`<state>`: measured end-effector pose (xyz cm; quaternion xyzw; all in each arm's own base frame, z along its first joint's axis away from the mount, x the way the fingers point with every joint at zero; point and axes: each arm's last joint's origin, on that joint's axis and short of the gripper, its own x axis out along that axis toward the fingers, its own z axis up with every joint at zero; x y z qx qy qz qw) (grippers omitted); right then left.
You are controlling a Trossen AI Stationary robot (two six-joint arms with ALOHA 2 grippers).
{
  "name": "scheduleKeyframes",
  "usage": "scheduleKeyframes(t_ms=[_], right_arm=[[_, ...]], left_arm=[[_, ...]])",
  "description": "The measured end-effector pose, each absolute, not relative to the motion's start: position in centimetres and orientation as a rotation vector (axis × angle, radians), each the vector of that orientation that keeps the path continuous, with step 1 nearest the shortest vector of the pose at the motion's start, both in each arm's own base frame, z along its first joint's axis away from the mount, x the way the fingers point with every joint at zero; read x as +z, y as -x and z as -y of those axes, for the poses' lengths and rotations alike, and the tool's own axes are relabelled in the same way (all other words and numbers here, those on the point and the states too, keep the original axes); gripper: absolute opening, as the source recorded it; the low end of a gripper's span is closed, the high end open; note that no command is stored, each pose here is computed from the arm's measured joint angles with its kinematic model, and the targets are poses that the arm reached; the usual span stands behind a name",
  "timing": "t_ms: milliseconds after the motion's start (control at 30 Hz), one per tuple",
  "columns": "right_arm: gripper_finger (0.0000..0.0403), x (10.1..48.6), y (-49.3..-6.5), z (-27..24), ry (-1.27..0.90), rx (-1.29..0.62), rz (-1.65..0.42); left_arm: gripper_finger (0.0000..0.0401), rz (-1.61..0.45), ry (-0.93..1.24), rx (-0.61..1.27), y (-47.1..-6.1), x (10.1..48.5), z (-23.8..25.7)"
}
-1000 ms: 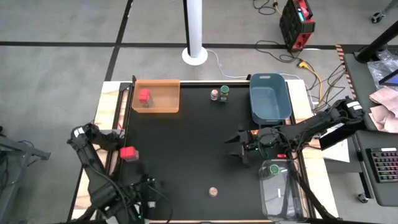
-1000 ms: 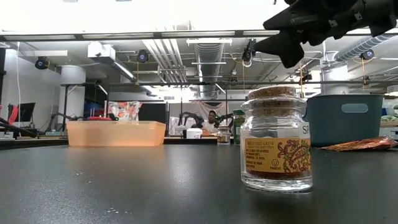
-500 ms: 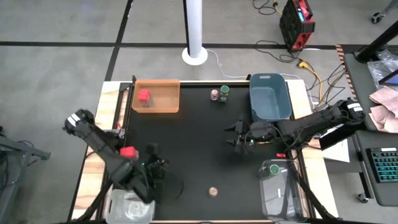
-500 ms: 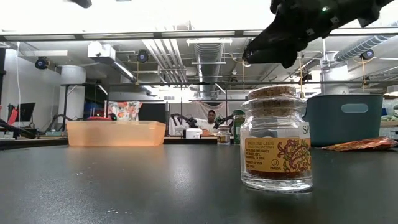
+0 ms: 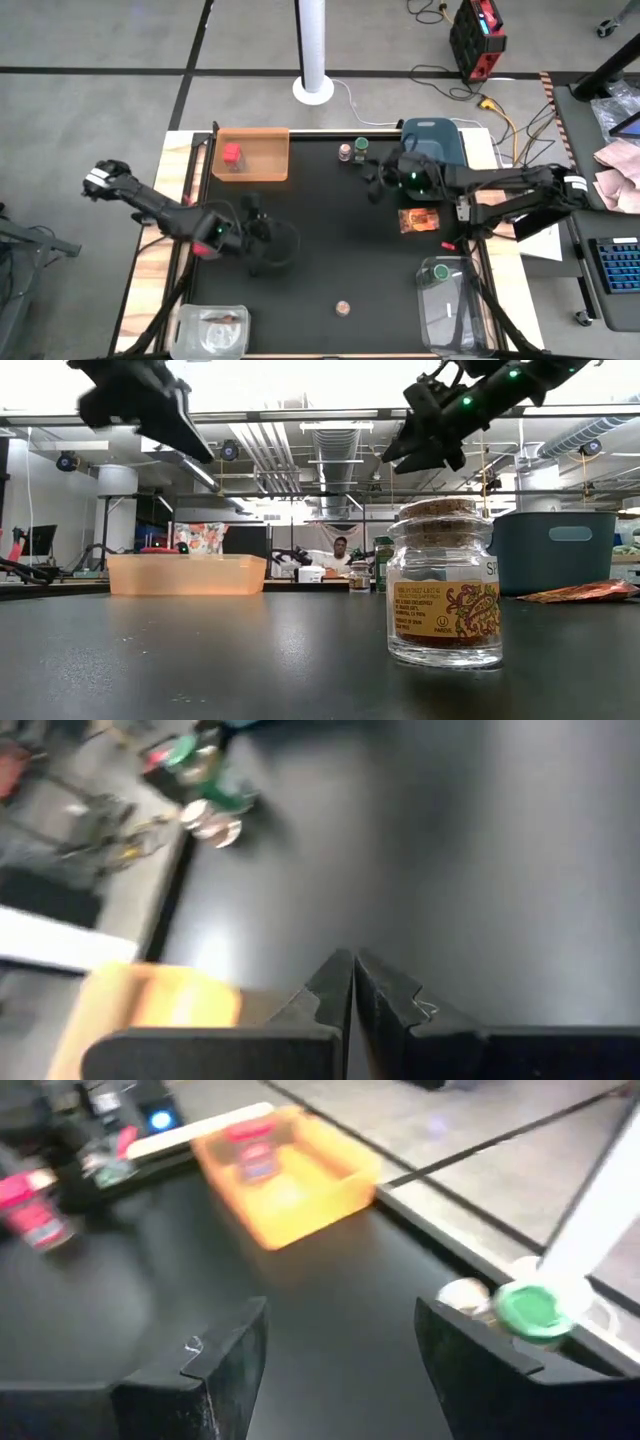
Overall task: Sort spices by type
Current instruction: Put the top brown seasoning bottle into the blue bin
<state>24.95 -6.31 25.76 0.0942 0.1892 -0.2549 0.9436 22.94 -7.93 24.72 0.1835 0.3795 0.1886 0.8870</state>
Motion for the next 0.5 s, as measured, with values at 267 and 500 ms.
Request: scheduleKeyframes(t_ms=[267, 500], right_arm=[[0.0242, 28.6, -24.4, 9.0, -0.174, -0.616, -0.442], [0.0258, 31.4, -24.5, 9.1, -0.074, -0.559, -0.459]], left_arm=[[0.0, -0.804, -0.37, 0.502, -23.4, 24.2, 4.6], [0.0, -0.758, -0.311, 0.256, -24.9, 24.7, 3.8]])
